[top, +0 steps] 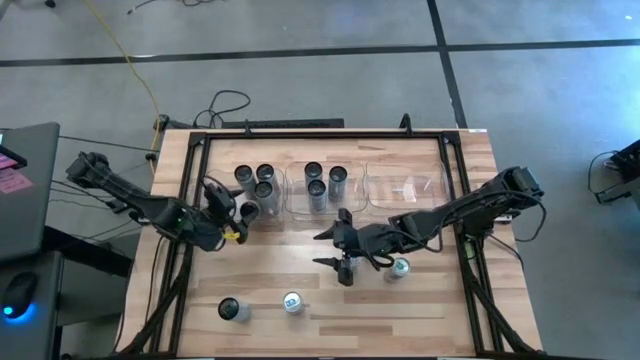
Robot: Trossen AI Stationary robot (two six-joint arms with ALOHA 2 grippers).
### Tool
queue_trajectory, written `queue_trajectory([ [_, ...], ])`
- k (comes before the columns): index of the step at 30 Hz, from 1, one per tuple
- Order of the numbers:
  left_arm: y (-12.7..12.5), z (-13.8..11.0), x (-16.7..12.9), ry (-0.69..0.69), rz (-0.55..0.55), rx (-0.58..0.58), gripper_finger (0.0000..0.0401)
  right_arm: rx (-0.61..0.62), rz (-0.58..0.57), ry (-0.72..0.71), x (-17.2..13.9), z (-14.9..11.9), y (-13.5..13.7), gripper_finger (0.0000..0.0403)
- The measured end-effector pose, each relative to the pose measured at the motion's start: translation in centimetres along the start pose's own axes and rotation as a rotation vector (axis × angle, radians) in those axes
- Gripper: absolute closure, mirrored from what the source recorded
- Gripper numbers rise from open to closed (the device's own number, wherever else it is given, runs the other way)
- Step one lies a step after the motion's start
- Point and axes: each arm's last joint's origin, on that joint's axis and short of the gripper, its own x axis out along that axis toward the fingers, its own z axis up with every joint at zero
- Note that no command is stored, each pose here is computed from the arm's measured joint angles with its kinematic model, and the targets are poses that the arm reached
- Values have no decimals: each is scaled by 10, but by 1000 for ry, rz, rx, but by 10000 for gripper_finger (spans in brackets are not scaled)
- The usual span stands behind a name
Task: Sort soda cans
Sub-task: Put the green soda can into the left transparent bin
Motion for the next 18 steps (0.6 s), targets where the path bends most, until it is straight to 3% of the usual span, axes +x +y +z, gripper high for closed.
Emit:
queue_trajectory([
  [11,5,53,-49,-8,-200,64,41,-2,20,-7,-4,-2,11,117],
  [18,5,76,-69,-41,-296,48,42,4,24,-14,-4,-1,12,117],
])
